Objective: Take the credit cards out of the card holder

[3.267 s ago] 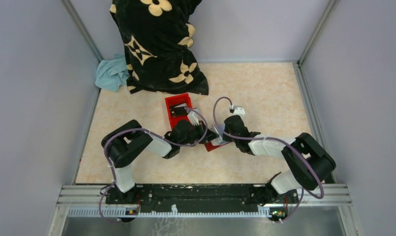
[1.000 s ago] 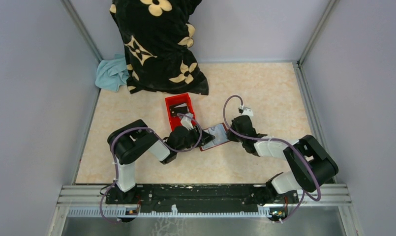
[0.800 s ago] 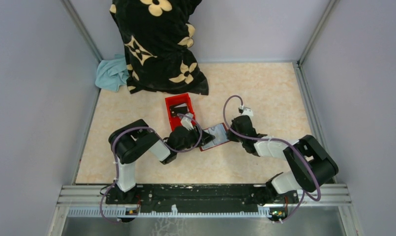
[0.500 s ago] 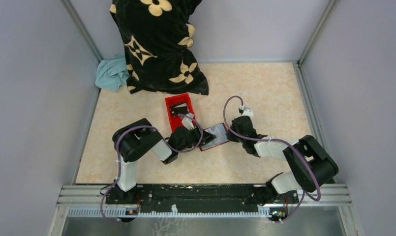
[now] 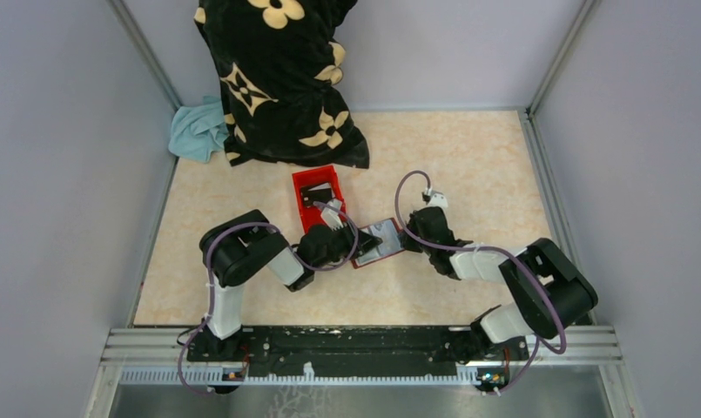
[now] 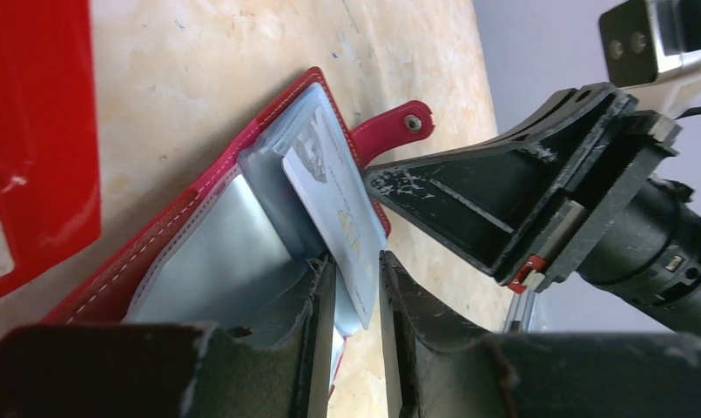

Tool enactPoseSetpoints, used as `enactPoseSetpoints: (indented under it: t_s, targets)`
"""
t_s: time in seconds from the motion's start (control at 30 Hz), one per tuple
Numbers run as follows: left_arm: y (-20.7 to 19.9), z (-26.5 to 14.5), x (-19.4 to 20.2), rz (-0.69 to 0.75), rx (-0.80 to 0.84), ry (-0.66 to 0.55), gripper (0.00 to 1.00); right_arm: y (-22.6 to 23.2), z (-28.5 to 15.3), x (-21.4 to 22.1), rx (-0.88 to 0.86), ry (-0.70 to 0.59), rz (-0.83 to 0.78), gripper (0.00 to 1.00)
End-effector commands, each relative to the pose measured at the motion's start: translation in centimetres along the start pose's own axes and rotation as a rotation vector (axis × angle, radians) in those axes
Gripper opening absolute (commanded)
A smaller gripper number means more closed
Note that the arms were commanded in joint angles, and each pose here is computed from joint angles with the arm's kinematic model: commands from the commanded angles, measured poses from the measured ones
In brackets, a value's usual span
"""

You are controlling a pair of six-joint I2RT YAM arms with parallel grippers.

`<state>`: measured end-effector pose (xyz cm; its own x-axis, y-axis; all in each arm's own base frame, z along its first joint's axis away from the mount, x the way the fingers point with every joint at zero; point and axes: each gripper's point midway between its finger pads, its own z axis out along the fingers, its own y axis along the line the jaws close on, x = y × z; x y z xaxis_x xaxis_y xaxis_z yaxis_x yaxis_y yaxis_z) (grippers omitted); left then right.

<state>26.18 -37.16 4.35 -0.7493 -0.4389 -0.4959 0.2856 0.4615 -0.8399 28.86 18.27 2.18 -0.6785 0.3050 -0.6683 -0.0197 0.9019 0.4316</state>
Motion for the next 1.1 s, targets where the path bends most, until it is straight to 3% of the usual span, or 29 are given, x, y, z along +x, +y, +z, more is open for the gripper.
enactPoseSetpoints:
  t_s: [0.0, 1.07]
  targets:
    - [-3.0, -0.2, -0.9, -0.021, 0.123, -0.034, 0.30, -1.7, -0.6, 5.6, 0.026, 0.199, -0.018, 0.00]
    - [-1.3, 1.8, 0.6, -0.026, 0.061, 0.005, 0.30, -1.9, -0.2, 6.3, 0.025, 0.220, -0.017, 0.00]
